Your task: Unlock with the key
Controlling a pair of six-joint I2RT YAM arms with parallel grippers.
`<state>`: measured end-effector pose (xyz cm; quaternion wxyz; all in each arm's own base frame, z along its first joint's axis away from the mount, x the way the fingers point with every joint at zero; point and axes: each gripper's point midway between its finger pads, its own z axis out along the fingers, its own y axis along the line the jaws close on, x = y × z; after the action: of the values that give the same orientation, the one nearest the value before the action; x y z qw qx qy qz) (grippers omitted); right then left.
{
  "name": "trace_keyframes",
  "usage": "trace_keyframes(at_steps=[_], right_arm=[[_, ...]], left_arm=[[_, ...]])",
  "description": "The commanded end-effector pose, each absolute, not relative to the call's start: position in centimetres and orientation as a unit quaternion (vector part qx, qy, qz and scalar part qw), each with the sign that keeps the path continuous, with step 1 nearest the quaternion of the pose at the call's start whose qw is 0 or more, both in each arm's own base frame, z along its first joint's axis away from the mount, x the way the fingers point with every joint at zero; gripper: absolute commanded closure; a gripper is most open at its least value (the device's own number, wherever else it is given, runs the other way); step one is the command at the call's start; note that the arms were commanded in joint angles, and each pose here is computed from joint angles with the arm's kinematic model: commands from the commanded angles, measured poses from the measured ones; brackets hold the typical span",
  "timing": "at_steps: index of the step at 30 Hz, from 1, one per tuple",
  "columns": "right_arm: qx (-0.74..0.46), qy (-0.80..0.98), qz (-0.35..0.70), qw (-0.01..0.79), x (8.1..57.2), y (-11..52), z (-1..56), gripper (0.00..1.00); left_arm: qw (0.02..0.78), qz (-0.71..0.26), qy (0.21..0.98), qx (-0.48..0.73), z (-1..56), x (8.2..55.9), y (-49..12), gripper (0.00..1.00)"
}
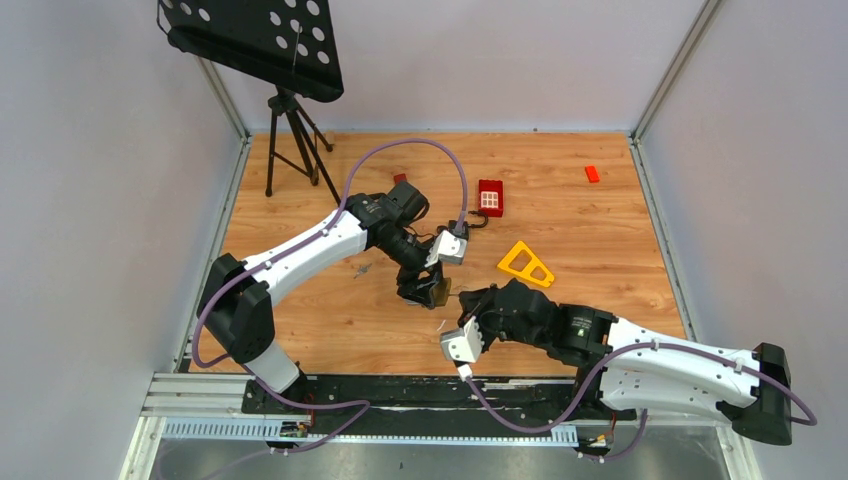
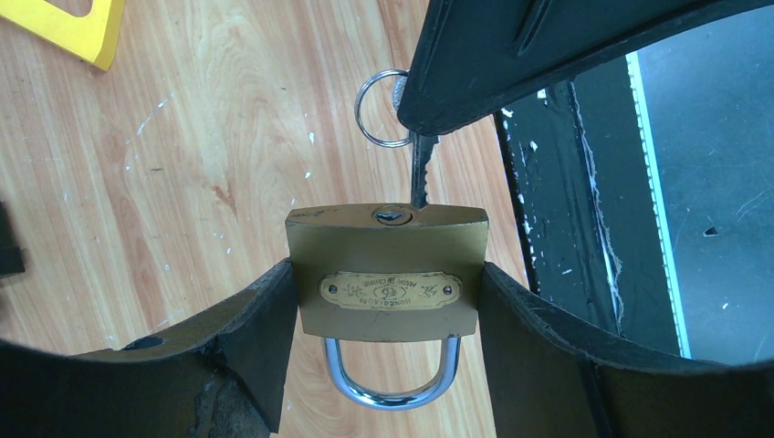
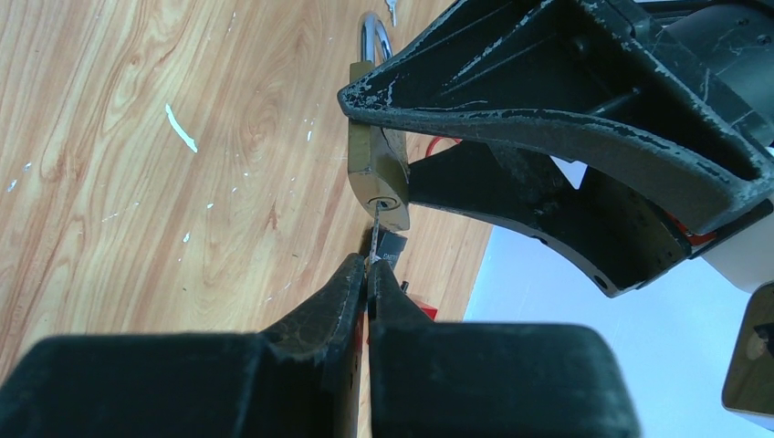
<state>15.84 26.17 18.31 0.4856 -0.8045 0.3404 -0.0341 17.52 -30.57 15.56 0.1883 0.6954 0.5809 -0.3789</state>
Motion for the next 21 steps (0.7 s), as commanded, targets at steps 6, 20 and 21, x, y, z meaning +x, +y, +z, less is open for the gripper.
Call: trace_keyframes(at_steps=[6, 20, 21], right_arm=[[-0.788, 0.339, -0.04, 0.513, 16.33, 27.02, 20.57, 1.0], [-0.786, 0.341, -0.05, 0.513, 16.68, 27.08, 20.75, 1.0], [-0.786, 0.341, -0.049, 0.513, 16.66, 27.12, 20.7, 1.0]], left_arm=[[0.232, -0.404, 0.541, 0.7, 18.97, 17.61, -31.91, 1.0], [0.234, -0.404, 0.539, 0.701, 19.03, 17.41, -31.73, 1.0], [0.234, -0.404, 0.539, 0.701, 19.06, 17.4, -31.73, 1.0]])
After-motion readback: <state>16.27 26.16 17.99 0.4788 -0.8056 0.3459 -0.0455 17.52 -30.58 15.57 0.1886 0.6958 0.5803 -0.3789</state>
